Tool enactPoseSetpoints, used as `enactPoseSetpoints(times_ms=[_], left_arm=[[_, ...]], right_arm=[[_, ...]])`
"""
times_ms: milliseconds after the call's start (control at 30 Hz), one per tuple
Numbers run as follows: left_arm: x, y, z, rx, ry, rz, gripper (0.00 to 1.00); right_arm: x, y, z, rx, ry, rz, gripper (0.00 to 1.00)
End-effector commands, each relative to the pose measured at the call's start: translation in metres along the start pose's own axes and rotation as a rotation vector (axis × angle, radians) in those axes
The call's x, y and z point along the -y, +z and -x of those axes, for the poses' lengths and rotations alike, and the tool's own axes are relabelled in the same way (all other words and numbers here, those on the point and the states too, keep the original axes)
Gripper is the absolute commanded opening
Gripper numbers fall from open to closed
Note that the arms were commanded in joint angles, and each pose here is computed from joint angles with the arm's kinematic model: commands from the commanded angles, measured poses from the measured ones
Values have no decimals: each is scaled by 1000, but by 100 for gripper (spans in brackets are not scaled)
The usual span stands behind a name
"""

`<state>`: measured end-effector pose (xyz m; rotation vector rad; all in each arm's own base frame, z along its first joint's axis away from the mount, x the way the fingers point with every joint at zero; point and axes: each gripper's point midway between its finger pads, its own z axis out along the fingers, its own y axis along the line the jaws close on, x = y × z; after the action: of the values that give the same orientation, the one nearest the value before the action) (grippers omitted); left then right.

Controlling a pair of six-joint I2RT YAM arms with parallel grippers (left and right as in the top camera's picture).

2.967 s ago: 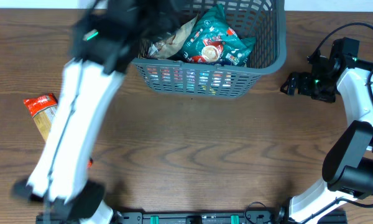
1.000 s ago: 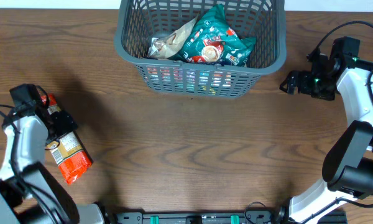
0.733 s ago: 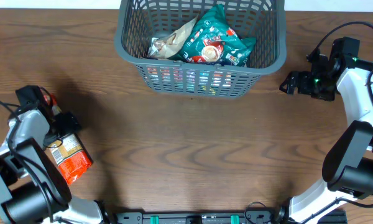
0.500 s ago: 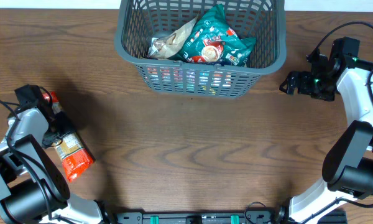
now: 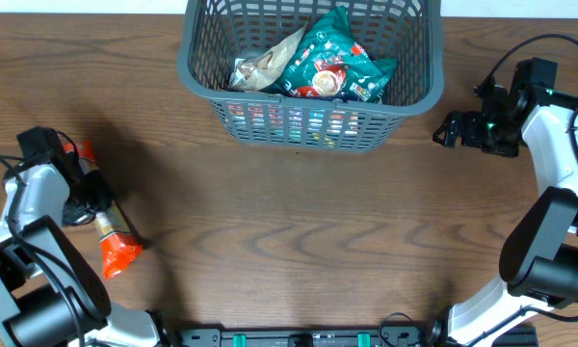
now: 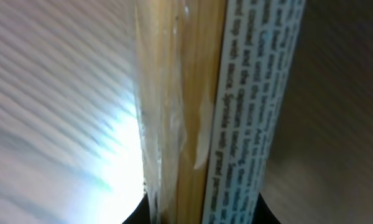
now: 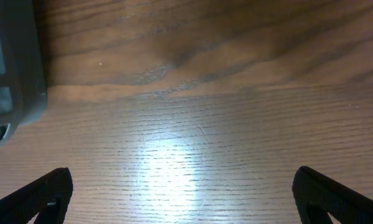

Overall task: Pack container
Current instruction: 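Close left gripper on the biscuit pack and lift it, then carry the biscuit pack over the basket and release with left gripper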

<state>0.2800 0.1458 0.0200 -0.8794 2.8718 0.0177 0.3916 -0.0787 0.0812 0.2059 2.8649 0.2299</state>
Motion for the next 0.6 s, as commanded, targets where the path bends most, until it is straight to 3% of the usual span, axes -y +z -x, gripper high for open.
enactPoseSetpoints(times_ms=[0,133,367,467,567], left_arm=[[26,-75,40,173,33,-106,6],[46,-165,67,331,96,-134,6],[111,-317,85,628,335,-217,6],[153,-370,77,781,547,-254,6],[202,-403,61,926,861,-256,6]], right_arm=[[-5,-2,2,7,-24,8,99],[-5,-2,1,4,-23,9,99],[-5,-2,-1,-6,-21,10,99],[-5,-2,-2,-7,-21,10,99],[-5,-2,-2,-7,-21,11,99]])
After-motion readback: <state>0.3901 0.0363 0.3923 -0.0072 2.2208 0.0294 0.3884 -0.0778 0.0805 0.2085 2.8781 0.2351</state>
